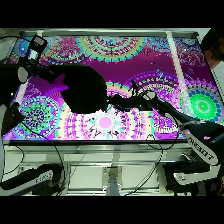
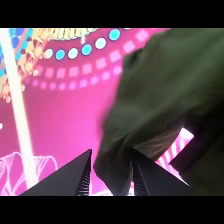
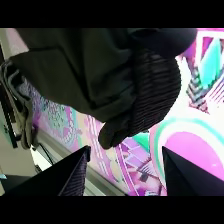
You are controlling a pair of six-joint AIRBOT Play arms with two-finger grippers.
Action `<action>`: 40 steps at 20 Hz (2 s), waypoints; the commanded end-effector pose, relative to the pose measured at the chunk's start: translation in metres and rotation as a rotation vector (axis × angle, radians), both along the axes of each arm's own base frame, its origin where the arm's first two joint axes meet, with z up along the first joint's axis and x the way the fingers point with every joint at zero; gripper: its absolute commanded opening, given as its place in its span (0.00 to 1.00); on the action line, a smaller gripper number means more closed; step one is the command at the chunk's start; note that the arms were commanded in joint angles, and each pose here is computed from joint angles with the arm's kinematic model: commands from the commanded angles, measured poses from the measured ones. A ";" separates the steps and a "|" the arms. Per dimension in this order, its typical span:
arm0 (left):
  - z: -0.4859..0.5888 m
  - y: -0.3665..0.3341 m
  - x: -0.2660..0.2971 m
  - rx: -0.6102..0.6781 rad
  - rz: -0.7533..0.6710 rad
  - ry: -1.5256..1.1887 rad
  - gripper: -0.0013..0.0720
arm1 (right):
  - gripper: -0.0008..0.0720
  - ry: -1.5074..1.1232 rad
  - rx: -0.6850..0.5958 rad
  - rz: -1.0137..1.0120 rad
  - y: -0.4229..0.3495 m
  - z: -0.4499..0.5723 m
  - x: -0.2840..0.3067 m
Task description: Fold the clothes and pants, and hang the long-sleeved shirts on hangers.
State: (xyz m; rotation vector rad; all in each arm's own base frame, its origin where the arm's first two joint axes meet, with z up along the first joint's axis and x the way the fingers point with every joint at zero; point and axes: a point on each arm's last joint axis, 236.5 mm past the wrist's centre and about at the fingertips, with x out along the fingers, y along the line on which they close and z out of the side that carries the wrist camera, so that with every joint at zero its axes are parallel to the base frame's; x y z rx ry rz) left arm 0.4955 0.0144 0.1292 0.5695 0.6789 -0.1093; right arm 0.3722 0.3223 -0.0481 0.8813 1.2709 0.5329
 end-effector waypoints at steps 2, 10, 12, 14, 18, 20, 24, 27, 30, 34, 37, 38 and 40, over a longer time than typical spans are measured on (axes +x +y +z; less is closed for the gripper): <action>0.001 0.002 0.004 -0.112 0.090 -0.026 0.41 | 0.82 0.097 0.019 -0.077 0.012 -0.021 0.003; -0.022 0.022 -0.019 -0.207 0.228 0.090 0.03 | 0.81 0.087 0.080 0.031 0.045 -0.004 0.012; -0.025 0.036 -0.020 -0.207 0.257 0.096 0.21 | 0.81 0.078 0.072 0.016 0.044 -0.006 0.018; -0.027 0.045 -0.021 -0.208 0.278 0.097 0.65 | 0.81 0.084 0.061 0.027 0.045 -0.012 0.015; -0.029 0.052 -0.022 -0.221 0.303 0.102 0.66 | 0.76 0.093 0.036 0.034 0.043 -0.025 0.013; -0.034 0.050 -0.028 -0.299 0.377 0.120 0.61 | 0.69 0.082 0.023 0.029 0.041 -0.027 0.016; -0.042 0.043 -0.034 -0.343 0.391 0.162 0.44 | 0.29 0.072 0.011 0.028 0.039 -0.029 0.017; -0.043 0.029 -0.033 -0.383 0.348 0.180 0.29 | 0.04 0.067 -0.006 0.046 0.034 -0.031 0.016; -0.042 -0.003 -0.032 -0.456 0.232 0.208 0.12 | 0.03 0.022 -0.053 0.064 0.013 -0.016 0.022; -0.023 -0.062 -0.029 -0.641 0.045 0.206 0.08 | 0.03 -0.111 -0.324 0.011 -0.081 0.024 0.046; 0.000 -0.123 -0.046 -0.769 -0.221 0.242 0.03 | 0.03 -0.115 -0.525 0.001 -0.157 0.043 0.038; 0.009 -0.145 -0.059 -0.813 -0.328 0.265 0.03 | 0.03 -0.093 -0.587 0.013 -0.177 0.044 0.030; 0.019 -0.180 -0.090 -0.881 -0.524 0.341 0.03 | 0.03 -0.050 -0.649 0.044 -0.196 0.040 0.017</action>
